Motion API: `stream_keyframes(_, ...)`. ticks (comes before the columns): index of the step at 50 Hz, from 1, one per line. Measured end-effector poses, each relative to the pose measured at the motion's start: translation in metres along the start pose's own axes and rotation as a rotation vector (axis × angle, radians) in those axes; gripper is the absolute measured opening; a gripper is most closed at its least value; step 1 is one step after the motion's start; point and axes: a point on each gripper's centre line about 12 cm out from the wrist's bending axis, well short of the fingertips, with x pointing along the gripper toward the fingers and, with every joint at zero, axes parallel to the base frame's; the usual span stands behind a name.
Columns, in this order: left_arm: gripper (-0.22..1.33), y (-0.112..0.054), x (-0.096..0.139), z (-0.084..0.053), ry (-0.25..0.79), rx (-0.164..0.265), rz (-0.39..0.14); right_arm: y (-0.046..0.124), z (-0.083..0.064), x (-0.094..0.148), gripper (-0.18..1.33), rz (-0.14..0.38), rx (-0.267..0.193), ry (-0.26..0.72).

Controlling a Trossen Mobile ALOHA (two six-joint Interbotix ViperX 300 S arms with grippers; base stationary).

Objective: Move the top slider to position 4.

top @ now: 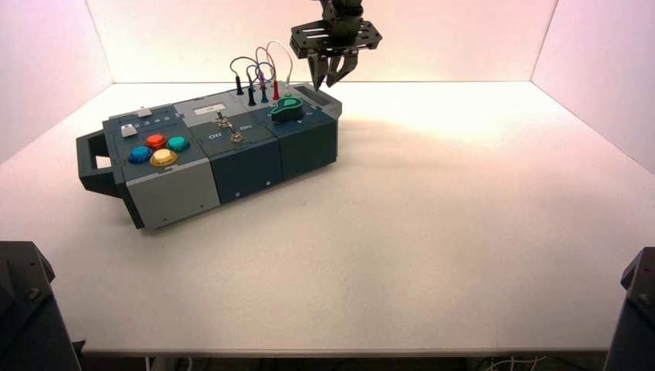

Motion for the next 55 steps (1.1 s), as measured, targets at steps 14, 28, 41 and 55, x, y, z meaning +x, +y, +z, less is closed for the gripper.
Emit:
stream_keyframes(14, -0.16, 0.000, 0.000, 0.000, 0.000, 0.000, -0.001, 0.001, -0.001, 0.000, 0.76, 0.014, 0.020, 0.013)
stream_keyframes(28, -0.16, 0.000, 0.000, 0.000, 0.000, 0.000, 0.000, 0.009, -0.005, 0.002, 0.76, 0.034, 0.027, 0.033)
stream_keyframes(41, -0.16, 0.000, 0.000, 0.001, -0.003, 0.000, 0.000, 0.021, -0.025, 0.017, 0.69, 0.043, 0.005, 0.109)
stream_keyframes(55, -0.16, 0.000, 0.000, 0.001, -0.006, 0.001, 0.000, 0.021, -0.026, 0.017, 0.50, 0.041, -0.001, 0.114)
